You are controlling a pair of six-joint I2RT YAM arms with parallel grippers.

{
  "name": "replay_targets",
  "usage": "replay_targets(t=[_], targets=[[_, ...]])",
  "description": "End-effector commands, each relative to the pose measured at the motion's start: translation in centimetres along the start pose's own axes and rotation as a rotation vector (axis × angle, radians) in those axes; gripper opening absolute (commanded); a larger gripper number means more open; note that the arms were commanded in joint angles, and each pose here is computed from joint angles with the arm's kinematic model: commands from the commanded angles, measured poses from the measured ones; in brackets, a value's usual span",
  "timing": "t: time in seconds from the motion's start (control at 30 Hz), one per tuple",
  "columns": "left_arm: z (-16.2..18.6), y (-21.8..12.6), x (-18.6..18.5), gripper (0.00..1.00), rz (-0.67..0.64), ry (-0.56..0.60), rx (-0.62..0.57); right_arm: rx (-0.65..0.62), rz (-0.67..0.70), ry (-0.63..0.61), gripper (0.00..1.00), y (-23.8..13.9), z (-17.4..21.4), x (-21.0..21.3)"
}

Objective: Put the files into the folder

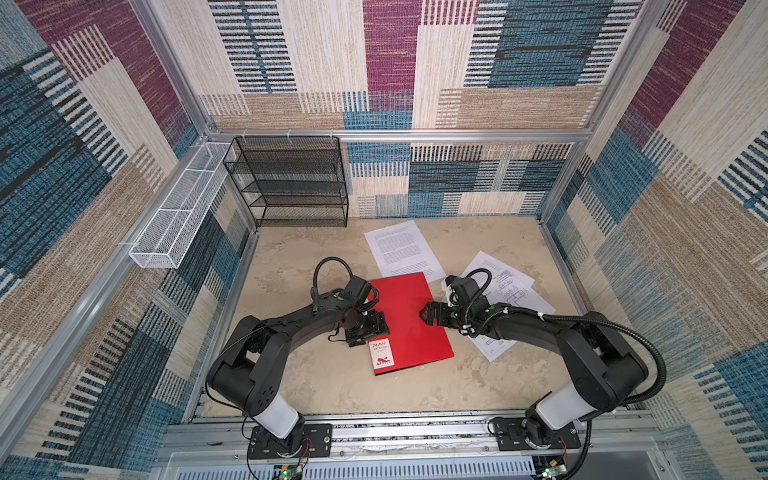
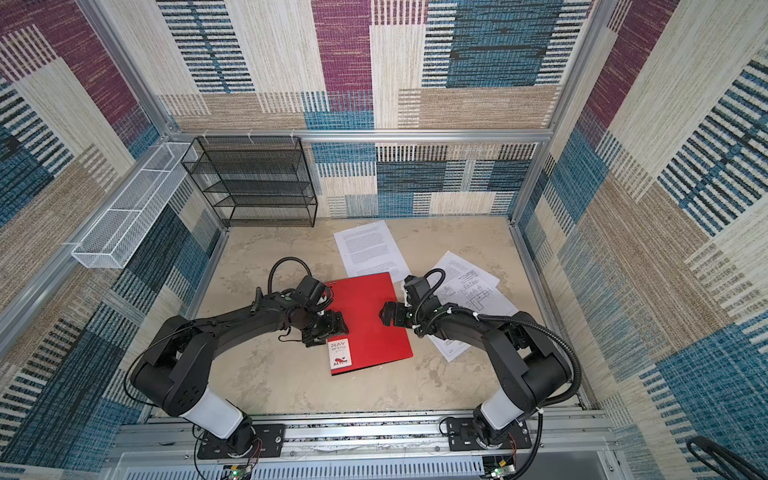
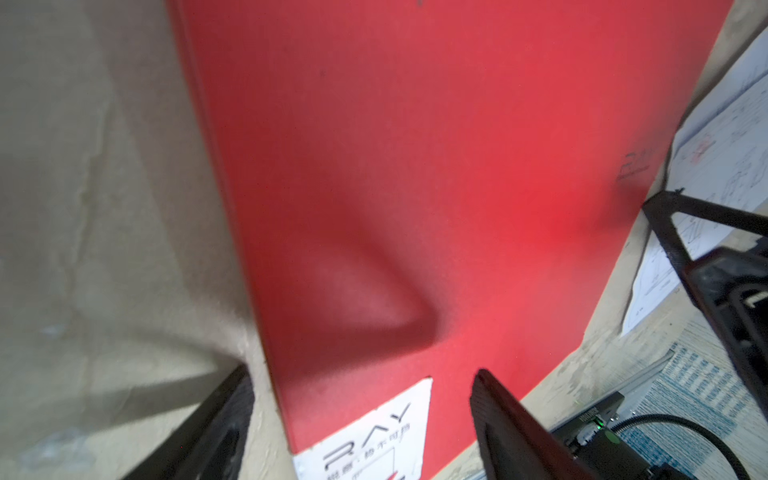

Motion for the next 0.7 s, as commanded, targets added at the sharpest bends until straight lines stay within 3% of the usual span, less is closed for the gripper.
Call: replay_targets(t=[0.0, 0.3, 0.67], targets=[[-0.2, 0.2, -0.5, 0.76, 0.031, -0.010, -0.005, 0.037, -0.008, 0.020, 1.00, 0.5, 0.8, -0.1], [0.1, 1.2, -0.3, 0.68, 0.043, -0.020, 0.017, 0.130, -0.131, 0.046, 1.00, 0.3, 2.0, 2.4], [0.7, 2.6, 0.4, 0.67, 0.034, -0.024, 0.051, 0.090, -0.325, 0.012, 1.00, -5.5, 0.1, 8.3]])
Point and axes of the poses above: each gripper's point midway between its finger pads, its own y axis out along the fingers, its own x axis along the line the jaws close on, z = x × y, the point moved 1 cm from there along -y, back along the fingers, and after that the axes turned 10 degrees about y, right-handed, at the moved point
